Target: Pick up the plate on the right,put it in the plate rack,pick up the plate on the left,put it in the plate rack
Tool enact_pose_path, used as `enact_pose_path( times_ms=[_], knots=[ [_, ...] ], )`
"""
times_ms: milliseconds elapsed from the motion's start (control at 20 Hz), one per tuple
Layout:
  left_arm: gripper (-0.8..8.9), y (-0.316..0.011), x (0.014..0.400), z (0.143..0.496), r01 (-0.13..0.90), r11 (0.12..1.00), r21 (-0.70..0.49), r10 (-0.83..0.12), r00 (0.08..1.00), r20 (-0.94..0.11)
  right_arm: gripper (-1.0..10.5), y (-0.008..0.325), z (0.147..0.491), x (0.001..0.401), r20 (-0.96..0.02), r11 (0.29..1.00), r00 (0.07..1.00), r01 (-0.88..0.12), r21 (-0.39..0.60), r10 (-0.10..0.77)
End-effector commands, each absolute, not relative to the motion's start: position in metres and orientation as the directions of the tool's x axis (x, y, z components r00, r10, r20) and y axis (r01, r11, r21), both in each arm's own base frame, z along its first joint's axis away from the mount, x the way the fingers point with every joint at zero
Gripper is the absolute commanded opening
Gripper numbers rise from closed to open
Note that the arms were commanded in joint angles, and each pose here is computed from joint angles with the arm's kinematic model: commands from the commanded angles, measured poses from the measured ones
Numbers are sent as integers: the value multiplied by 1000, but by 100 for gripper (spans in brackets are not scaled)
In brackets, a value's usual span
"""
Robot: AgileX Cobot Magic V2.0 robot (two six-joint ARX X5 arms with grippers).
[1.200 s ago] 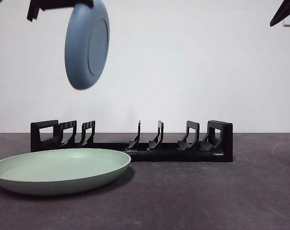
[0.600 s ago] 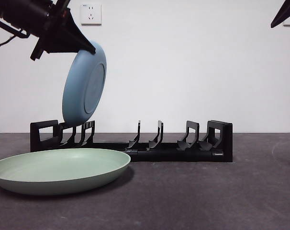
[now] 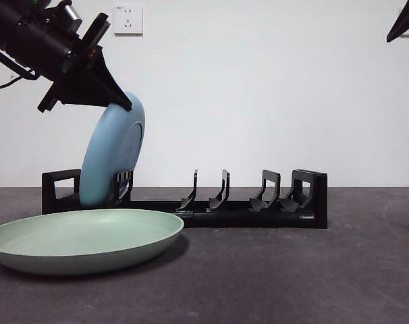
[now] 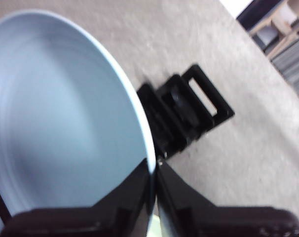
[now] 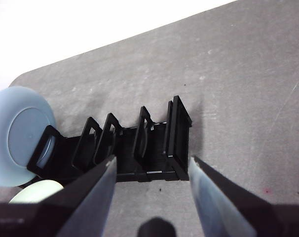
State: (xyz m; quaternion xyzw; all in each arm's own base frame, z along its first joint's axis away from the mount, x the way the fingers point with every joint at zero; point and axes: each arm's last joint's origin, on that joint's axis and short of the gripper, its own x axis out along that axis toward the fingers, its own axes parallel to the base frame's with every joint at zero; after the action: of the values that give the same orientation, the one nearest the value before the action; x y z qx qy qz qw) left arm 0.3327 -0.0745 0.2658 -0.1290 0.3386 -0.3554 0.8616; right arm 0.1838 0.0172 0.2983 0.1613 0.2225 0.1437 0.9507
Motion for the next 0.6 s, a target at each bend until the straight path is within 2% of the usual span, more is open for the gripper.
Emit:
enact_pose_path(
  times_ms=[50,100,200,250,400,600],
  knots=[
    [8,-72,331,258,511,735,-446,-677,500,-540,243,18,297,185,-380,905,858,-198,376,346],
    [74,-72,331,258,511,731,-451,-680,494,-542,243,18,297,185,-381,903,855,-203,379,352],
    [296,-72,329,258,504,732,-457,-679,486,-551,243,21,295,186,-389,898,844,-217,384,370],
    [335,-72,327,259,502,731,-463,-680,479,-555,243,25,294,187,-391,887,829,-243,393,400],
    [346,-72,315,272,548,697,-462,-712,452,-537,243,35,288,193,-409,845,764,-322,428,498],
    [346,-71,282,314,637,674,-374,-730,498,-467,244,62,272,204,-458,777,636,-420,470,621]
  ],
)
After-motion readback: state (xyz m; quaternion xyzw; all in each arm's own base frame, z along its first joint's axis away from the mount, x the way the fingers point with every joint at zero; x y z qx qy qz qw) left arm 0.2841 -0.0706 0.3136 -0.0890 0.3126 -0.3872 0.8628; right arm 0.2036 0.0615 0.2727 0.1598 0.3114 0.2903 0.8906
